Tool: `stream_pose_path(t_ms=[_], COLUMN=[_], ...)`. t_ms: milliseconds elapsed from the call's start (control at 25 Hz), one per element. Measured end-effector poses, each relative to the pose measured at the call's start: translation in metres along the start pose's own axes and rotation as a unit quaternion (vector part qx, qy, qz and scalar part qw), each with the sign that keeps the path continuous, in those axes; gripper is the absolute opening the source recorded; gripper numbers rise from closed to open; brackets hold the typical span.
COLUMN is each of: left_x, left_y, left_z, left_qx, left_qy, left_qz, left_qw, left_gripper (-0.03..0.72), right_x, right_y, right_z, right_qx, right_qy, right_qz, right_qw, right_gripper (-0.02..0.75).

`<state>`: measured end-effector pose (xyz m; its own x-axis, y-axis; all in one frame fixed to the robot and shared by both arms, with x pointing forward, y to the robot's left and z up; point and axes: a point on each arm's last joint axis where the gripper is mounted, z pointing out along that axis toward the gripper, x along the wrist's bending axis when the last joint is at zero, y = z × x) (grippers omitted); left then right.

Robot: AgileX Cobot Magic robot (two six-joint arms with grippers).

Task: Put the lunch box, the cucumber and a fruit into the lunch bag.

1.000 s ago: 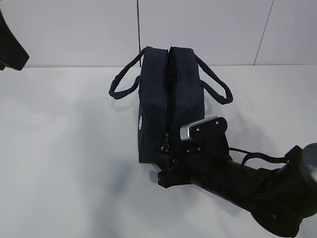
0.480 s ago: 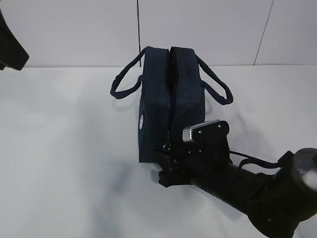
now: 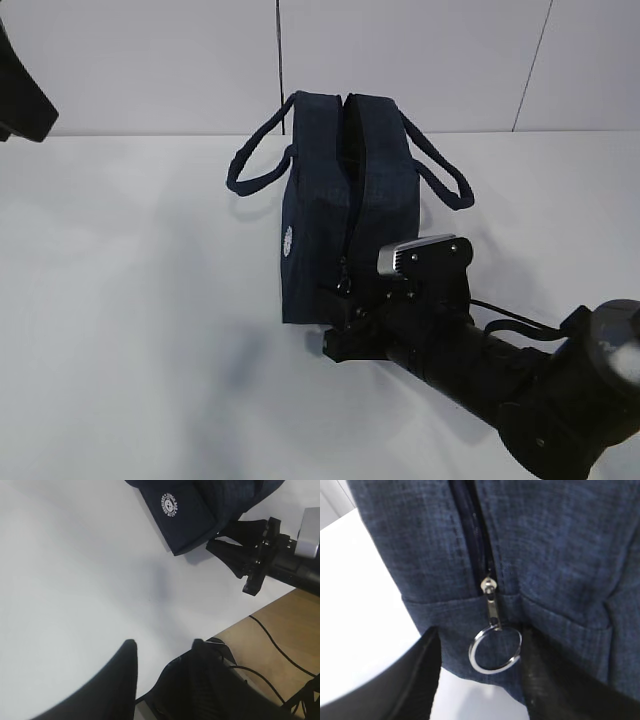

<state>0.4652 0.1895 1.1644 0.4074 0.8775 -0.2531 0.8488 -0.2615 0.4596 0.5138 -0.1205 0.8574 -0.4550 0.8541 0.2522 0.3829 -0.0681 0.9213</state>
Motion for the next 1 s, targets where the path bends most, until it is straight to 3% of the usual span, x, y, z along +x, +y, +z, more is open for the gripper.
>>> stream_pose_path(t_ms=[240, 1000], left_x=[0.0, 0.0], left_y=[0.0, 0.0002], left_z=[0.0, 0.0], left_qx=[0.0, -0.001], left_qy=[0.0, 0.0], left_qz=[0.0, 0.0], left_qw=[1.0, 1.0], left_gripper=[0.238, 0.238], right_x=[-0.0005, -0.0026], right_y=[0.0004, -0.0034], right_z=[0.0, -0.0036], right_qx=[-0.002, 0.007], right_qy=[-0.003, -0.011], right_qz=[0.002, 0.005], right_qw=[1.0, 1.0], right_gripper=[0.378, 0.243])
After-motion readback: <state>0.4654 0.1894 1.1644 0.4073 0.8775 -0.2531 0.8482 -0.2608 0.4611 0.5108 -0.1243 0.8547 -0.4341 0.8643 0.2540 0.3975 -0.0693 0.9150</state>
